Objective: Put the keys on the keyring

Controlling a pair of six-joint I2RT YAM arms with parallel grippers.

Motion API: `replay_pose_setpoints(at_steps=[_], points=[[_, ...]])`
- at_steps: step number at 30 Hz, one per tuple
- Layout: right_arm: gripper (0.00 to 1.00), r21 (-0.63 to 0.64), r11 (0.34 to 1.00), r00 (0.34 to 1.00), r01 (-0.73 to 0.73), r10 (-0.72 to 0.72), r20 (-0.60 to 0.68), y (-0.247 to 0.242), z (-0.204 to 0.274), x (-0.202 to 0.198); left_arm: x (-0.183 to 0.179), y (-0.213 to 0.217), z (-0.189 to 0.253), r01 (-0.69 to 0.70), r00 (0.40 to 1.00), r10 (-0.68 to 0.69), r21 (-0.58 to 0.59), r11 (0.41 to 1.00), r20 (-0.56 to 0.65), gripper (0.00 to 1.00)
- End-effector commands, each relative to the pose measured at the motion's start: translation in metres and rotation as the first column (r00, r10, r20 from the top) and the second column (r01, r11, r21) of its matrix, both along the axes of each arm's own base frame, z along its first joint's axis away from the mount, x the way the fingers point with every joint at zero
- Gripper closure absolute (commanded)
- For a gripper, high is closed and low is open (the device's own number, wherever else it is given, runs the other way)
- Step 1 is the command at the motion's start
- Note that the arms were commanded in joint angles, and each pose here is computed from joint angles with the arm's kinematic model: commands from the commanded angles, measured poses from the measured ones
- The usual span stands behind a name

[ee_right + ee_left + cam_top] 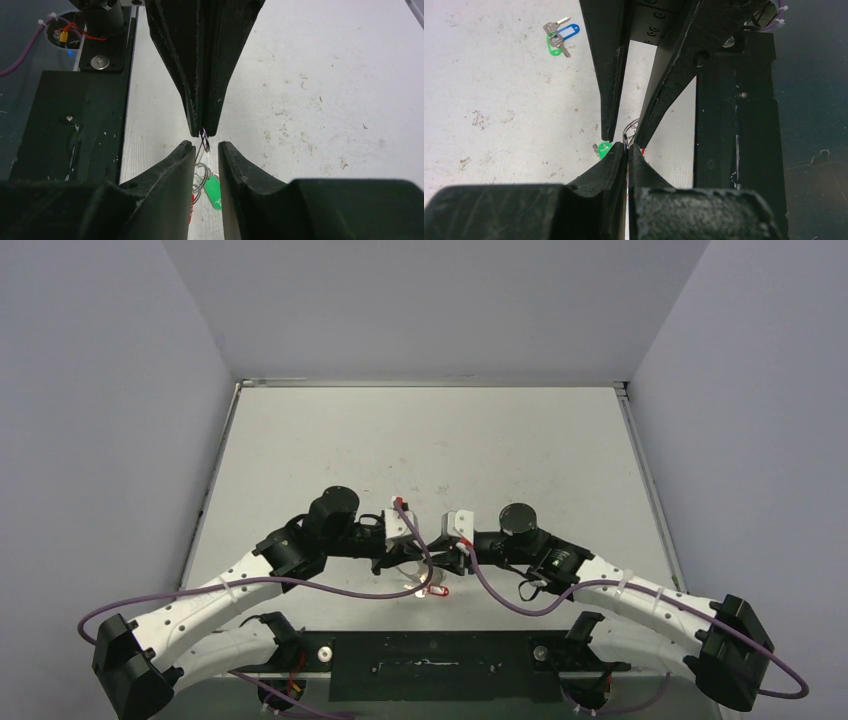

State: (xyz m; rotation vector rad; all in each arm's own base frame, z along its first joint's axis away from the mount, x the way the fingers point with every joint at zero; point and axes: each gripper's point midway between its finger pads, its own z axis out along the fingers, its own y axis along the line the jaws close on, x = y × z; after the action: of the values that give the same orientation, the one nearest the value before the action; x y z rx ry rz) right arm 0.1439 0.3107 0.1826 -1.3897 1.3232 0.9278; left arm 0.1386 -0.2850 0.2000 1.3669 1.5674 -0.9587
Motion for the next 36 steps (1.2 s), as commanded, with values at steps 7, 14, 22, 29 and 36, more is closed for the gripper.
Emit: replay_pose_setpoints(at_steps=[7, 14, 22, 29, 36], points=[[0.83, 0.107, 0.992, 0.998, -0.065, 0.062, 0.033, 0.019, 0.037, 0.002, -0.002, -0.01, 0.018, 0.054, 0.997, -0.05, -0.064, 0.997, 0.061, 1.0], [1.0, 0.079, 0.995, 0.998, -0.064, 0.062, 0.018, 0.016, 0.028, 0.006, -0.001, -0.008, 0.019, 0.043, 0.996, -0.039, -0.059, 0.997, 0.076, 1.0], [1.0, 0.163, 0.987, 0.999, 0.002, 0.004, -0.035, 0.012, 0.035, 0.015, 0.004, 0.0, 0.022, 0.001, 0.993, 0.007, -0.063, 0.998, 0.118, 1.0], [1.0, 0.178, 0.984, 0.998, 0.002, 0.007, -0.055, 0.012, 0.034, 0.013, 0.009, 0.014, 0.025, -0.067, 0.979, 0.083, -0.094, 0.993, 0.187, 0.73], [1.0, 0.188, 0.982, 0.998, -0.003, 0.014, -0.059, 0.01, 0.032, 0.01, 0.004, 0.022, 0.022, -0.096, 0.966, 0.146, -0.229, 0.969, 0.213, 0.68]])
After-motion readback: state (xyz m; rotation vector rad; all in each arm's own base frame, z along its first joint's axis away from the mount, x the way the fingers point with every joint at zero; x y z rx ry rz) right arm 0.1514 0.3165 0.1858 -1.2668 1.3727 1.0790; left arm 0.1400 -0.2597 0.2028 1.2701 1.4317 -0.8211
